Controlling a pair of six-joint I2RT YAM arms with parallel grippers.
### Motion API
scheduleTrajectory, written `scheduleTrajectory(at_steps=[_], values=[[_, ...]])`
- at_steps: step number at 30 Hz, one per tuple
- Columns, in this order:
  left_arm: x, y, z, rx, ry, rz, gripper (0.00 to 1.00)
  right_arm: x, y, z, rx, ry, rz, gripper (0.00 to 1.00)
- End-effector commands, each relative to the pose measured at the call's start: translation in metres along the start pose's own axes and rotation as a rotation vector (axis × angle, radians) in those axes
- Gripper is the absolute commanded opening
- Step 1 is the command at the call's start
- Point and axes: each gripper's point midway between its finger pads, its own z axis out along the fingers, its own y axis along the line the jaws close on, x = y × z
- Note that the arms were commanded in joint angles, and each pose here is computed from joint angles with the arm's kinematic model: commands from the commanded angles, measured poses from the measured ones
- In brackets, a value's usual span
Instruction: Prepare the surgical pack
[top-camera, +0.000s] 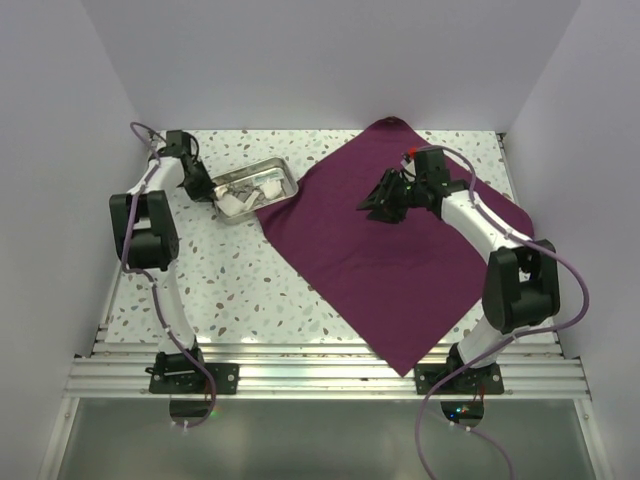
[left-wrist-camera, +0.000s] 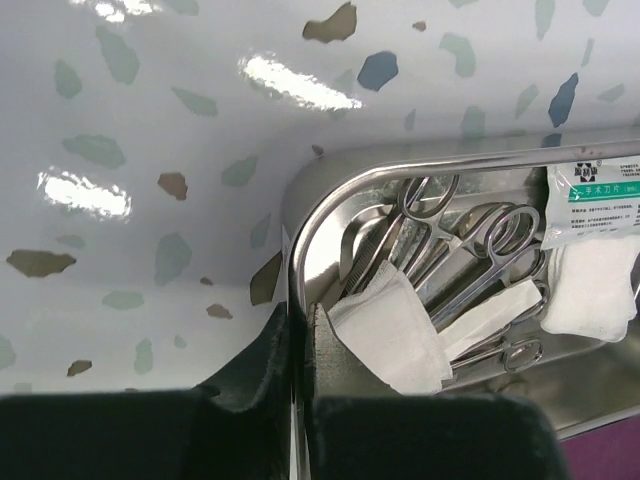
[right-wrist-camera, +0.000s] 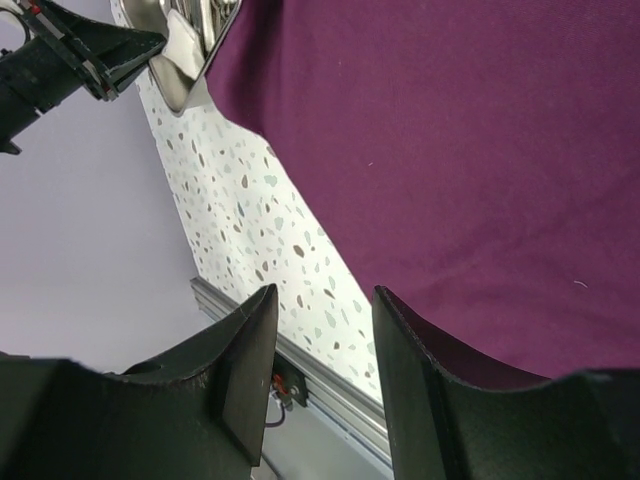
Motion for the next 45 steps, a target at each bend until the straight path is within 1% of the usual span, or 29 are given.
scheduleTrajectory(at_steps=[1,2,3,9,13,14,17,18,19,20,22,24,25,26,28,29,31,32,34,35,36,37,38,40,41,43,44,45], values=[[-0.021,-0.014,-0.051,0.076,-0.087,0.003,0.0,0.004,0.014,-0.015,-0.029,0.002,-0.042,0.47],[-0.016,-0.013,-0.053,0.074,-0.079,-0.007,0.0,0.005,0.016,-0.018,-0.035,0.003,-0.048,0.47],[-0.022,-0.012,-0.065,0.066,-0.108,-0.014,0.0,0.006,0.016,-0.02,-0.035,0.005,-0.052,0.47],[-0.026,-0.002,-0.108,0.058,-0.168,-0.089,0.0,0.013,0.027,-0.04,-0.053,-0.007,-0.089,0.47],[-0.014,-0.007,-0.126,0.095,-0.163,-0.088,0.0,0.019,0.029,-0.052,-0.056,-0.019,-0.098,0.47],[-0.012,-0.014,-0.137,0.132,-0.17,-0.085,0.0,0.021,0.029,-0.054,-0.056,-0.021,-0.098,0.47],[0.003,-0.017,-0.144,0.163,-0.146,-0.094,0.0,0.024,0.027,-0.064,-0.039,-0.046,-0.104,0.47],[0.004,-0.021,-0.155,0.182,-0.168,-0.087,0.0,0.025,0.026,-0.067,-0.033,-0.049,-0.1,0.47],[0.009,-0.022,-0.156,0.19,-0.168,-0.083,0.0,0.026,0.027,-0.07,-0.034,-0.05,-0.098,0.47],[0.014,-0.032,-0.164,0.216,-0.171,-0.062,0.0,0.028,0.025,-0.071,-0.02,-0.039,-0.089,0.47],[0.027,-0.044,-0.166,0.231,-0.145,-0.034,0.0,0.027,0.023,-0.077,0.016,-0.05,-0.086,0.47],[0.044,-0.069,-0.17,0.264,-0.131,0.013,0.0,0.029,0.018,-0.087,0.086,-0.048,-0.086,0.47],[0.05,-0.08,-0.168,0.282,-0.135,0.017,0.0,0.025,0.01,-0.091,0.145,-0.072,-0.086,0.47],[0.066,-0.102,-0.168,0.309,-0.119,0.057,0.0,0.026,0.005,-0.1,0.199,-0.066,-0.092,0.47],[0.082,-0.124,-0.162,0.334,-0.091,0.077,0.0,0.024,-0.001,-0.11,0.261,-0.082,-0.11,0.48],[0.1,-0.141,-0.156,0.344,-0.057,0.115,0.0,0.024,-0.01,-0.118,0.323,-0.095,-0.118,0.48],[0.12,-0.168,-0.154,0.371,-0.039,0.165,0.0,0.02,-0.013,-0.132,0.371,-0.133,-0.136,0.48],[0.129,-0.176,-0.146,0.368,-0.019,0.18,0.0,0.018,-0.019,-0.14,0.418,-0.156,-0.142,0.48],[0.14,-0.195,-0.142,0.395,-0.005,0.191,0.0,0.018,-0.022,-0.154,0.451,-0.197,-0.155,0.48],[0.159,-0.208,-0.133,0.4,0.029,0.219,0.0,0.019,-0.023,-0.159,0.463,-0.206,-0.162,0.48],[0.162,-0.221,-0.133,0.419,0.027,0.223,0.0,0.022,-0.027,-0.165,0.484,-0.217,-0.164,0.48],[0.169,-0.229,-0.13,0.422,0.037,0.235,0.0,0.023,-0.03,-0.168,0.494,-0.217,-0.163,0.48],[0.187,-0.24,-0.119,0.421,0.073,0.26,0.0,0.028,-0.035,-0.169,0.51,-0.201,-0.155,0.49],[0.194,-0.263,-0.115,0.452,0.075,0.268,0.0,0.031,-0.04,-0.172,0.518,-0.207,-0.151,0.49],[0.208,-0.269,-0.101,0.438,0.099,0.289,0.0,0.033,-0.045,-0.169,0.526,-0.209,-0.154,0.49],[0.208,-0.287,-0.098,0.45,0.094,0.301,0.0,0.033,-0.051,-0.171,0.539,-0.219,-0.165,0.49],[0.214,-0.288,-0.082,0.434,0.119,0.301,0.0,0.033,-0.057,-0.172,0.562,-0.216,-0.165,0.49],[0.21,-0.3,-0.086,0.457,0.109,0.301,0.0,0.034,-0.06,-0.172,0.578,-0.21,-0.168,0.49]])
